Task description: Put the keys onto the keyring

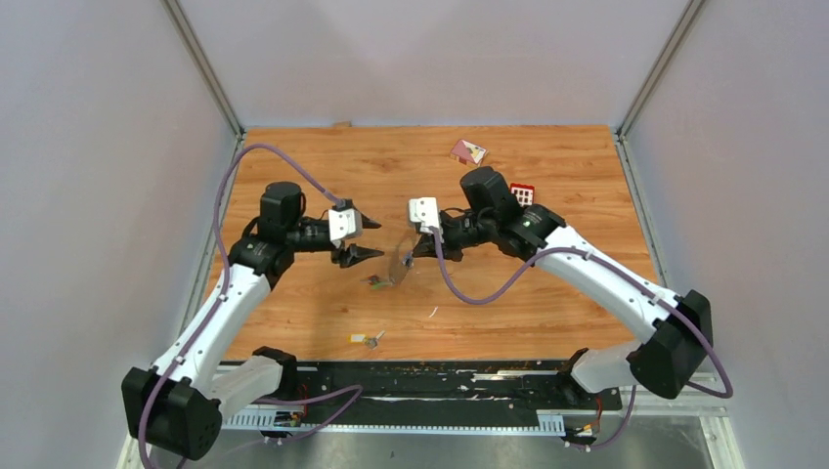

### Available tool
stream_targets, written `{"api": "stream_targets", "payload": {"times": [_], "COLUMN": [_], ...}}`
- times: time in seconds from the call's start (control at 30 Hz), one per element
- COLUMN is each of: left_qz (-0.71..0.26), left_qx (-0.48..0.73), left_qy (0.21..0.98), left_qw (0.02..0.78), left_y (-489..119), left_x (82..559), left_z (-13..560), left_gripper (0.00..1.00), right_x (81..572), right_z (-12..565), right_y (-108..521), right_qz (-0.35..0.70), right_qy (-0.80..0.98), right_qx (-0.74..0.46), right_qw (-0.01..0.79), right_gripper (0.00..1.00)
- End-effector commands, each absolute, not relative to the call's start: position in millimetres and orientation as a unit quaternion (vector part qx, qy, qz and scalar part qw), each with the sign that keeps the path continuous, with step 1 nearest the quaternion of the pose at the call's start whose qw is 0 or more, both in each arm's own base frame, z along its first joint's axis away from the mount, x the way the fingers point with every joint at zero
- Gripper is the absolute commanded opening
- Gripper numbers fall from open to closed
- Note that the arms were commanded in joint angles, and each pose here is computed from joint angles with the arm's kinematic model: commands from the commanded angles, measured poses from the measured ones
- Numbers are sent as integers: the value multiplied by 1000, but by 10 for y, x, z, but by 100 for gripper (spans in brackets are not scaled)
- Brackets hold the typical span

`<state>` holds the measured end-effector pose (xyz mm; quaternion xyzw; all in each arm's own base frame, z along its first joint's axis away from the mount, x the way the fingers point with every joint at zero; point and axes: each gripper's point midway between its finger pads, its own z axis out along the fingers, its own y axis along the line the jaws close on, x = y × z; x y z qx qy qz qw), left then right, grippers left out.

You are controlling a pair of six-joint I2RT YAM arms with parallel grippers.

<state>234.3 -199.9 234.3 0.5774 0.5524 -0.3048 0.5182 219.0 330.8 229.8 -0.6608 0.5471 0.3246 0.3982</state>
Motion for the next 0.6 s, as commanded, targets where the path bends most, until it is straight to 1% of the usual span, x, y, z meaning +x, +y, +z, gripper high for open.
{"api": "stream_targets", "payload": {"times": [0.0, 0.2, 0.43, 0.57], "left_qz": [-353, -369, -383, -380], "left_qx": [556, 589, 608, 608], "left_qy": [502, 475, 469, 474], "left_qw": [561, 540, 513, 511], "left_y": [-2399, -2673, -2784, -2819], "left_x": [2372, 2230, 2059, 2060], "left_z": [2916, 2922, 2720, 2675], "left_gripper": [62, 46, 44, 40], "right_x": [2094, 2073, 2049, 2075], "right_z": [2663, 2748, 2671, 2658], "right_y": [3300, 3247, 3237, 3229], "right_qz": [335, 329, 336, 334], "right_qy": [512, 496, 496, 500], "right_qx": [-662, -661, -658, -653], "right_qw": [433, 457, 456, 460], "right_gripper": [0, 0, 0, 0]}}
